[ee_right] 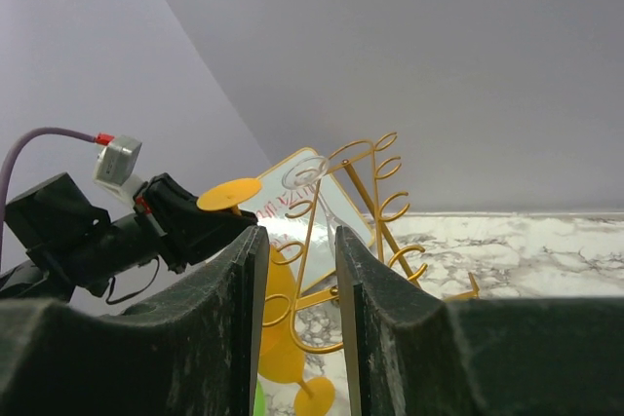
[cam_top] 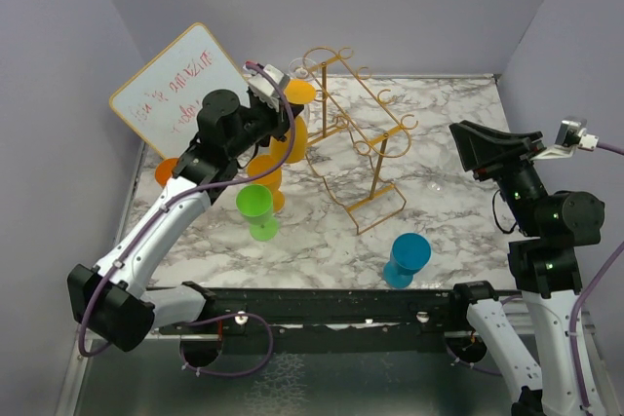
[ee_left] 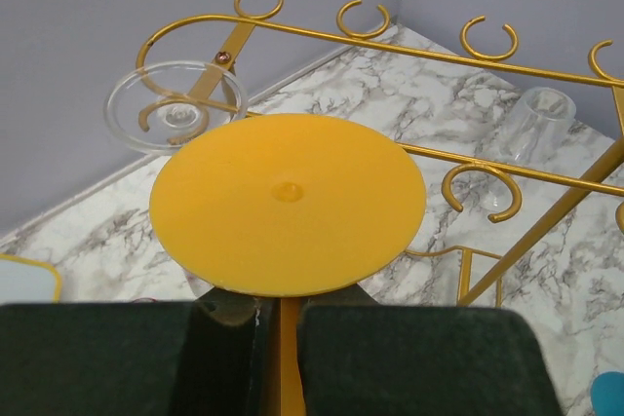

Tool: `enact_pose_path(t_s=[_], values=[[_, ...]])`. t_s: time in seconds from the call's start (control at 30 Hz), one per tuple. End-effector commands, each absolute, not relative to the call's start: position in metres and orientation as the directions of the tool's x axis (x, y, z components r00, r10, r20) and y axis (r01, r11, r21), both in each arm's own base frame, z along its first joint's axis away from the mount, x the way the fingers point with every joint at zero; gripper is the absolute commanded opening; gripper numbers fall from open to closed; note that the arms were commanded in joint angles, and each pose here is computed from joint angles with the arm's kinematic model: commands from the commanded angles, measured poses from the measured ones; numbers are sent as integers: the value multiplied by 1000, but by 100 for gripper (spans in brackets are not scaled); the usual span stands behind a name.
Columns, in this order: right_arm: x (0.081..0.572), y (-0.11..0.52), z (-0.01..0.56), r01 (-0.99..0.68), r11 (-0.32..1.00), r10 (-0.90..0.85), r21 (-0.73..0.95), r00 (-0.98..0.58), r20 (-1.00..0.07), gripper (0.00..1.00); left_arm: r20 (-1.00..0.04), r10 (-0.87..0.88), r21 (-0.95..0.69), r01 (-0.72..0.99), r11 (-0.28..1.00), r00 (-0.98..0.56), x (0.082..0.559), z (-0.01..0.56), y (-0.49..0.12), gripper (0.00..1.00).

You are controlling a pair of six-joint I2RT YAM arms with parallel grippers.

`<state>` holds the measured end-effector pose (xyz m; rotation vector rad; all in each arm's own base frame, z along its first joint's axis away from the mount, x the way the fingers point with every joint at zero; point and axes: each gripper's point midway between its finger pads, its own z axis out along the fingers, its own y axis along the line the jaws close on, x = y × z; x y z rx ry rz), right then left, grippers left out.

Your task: Place the wine glass upside down on the wine glass rack

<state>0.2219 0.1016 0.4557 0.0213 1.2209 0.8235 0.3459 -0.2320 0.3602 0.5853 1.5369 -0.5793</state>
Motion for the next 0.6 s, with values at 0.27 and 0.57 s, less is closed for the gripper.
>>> enact_pose_path(t_s=[0.27,0.57], values=[[224,97,449,-515,731,568,448,95,-817,37,-996,71,91,723,685,58,364,357,-250,0],[225,97,448,-511,731,570,452,92,-817,37,-998,48,66,725,685,44,374,353,-256,0]])
